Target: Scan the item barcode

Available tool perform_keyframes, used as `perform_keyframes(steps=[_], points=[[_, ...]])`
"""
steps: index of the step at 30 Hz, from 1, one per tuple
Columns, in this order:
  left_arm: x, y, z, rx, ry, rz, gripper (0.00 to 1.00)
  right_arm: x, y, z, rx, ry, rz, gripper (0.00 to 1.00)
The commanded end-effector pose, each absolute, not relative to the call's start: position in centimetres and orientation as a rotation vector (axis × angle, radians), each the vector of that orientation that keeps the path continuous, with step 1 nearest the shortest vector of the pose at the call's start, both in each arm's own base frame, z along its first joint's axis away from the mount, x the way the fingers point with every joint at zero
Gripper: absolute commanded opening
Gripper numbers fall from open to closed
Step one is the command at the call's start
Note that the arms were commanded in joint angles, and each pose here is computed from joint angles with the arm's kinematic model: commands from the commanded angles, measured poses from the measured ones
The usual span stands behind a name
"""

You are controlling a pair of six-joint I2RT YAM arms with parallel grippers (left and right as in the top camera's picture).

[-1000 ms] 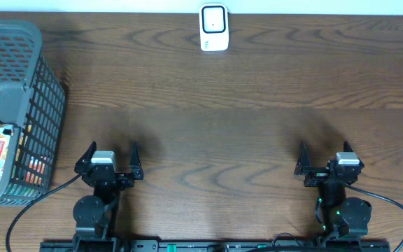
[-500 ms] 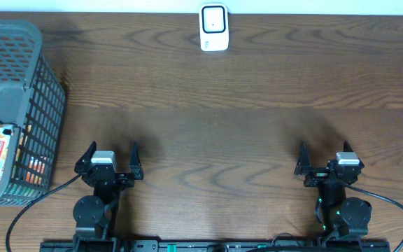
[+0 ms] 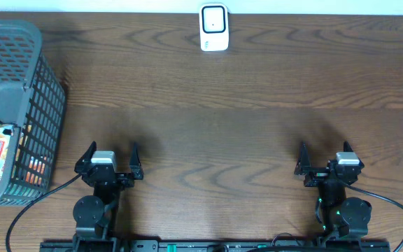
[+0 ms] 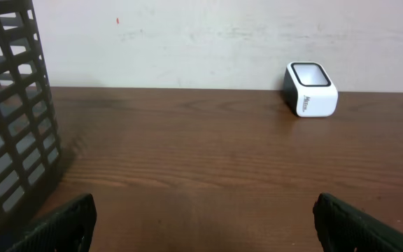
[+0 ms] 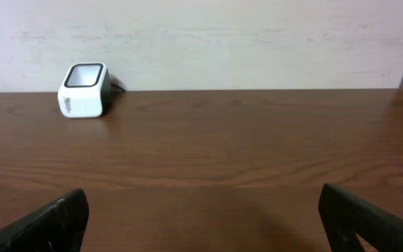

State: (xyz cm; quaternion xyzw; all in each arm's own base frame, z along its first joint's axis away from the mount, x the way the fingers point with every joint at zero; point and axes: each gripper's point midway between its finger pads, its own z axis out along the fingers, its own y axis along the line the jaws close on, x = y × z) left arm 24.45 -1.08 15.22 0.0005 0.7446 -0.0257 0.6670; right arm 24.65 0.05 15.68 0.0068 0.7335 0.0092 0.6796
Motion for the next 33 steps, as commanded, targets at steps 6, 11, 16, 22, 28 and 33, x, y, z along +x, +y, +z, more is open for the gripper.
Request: perform_keyframes(steps=[6, 11, 16, 22, 28, 33], points=[[24.4, -0.6, 13.6, -0.015, 1.729, -0.025, 0.97, 24.6, 0.2, 15.6, 0.017, 1.649, 0.03, 0.99], [24.4, -0.6, 13.6, -0.015, 1.729, -0.025, 0.98, 24.6, 0.2, 15.6, 0.017, 1.649, 0.03, 0.99], [24.4, -0.6, 13.6, -0.015, 1.729, -0.025, 0.98, 24.6, 0.2, 15.6, 0.017, 1.649, 0.03, 0.99], [24.4, -0.6, 13.6, -0.015, 1.729, -0.024, 0.97, 24.6, 0.2, 15.6, 0.016, 1.649, 0.03, 0.99], [23.1, -7.3, 14.6, -0.007, 1.724, -0.62, 0.98, 24.6, 0.2, 15.6, 0.016, 1.649, 0.03, 0.99], [22.3, -9.2, 16.8, -0.118, 1.672, -0.926, 0.98, 24.6, 0.2, 15.6, 0.017, 1.649, 0.03, 0.99]])
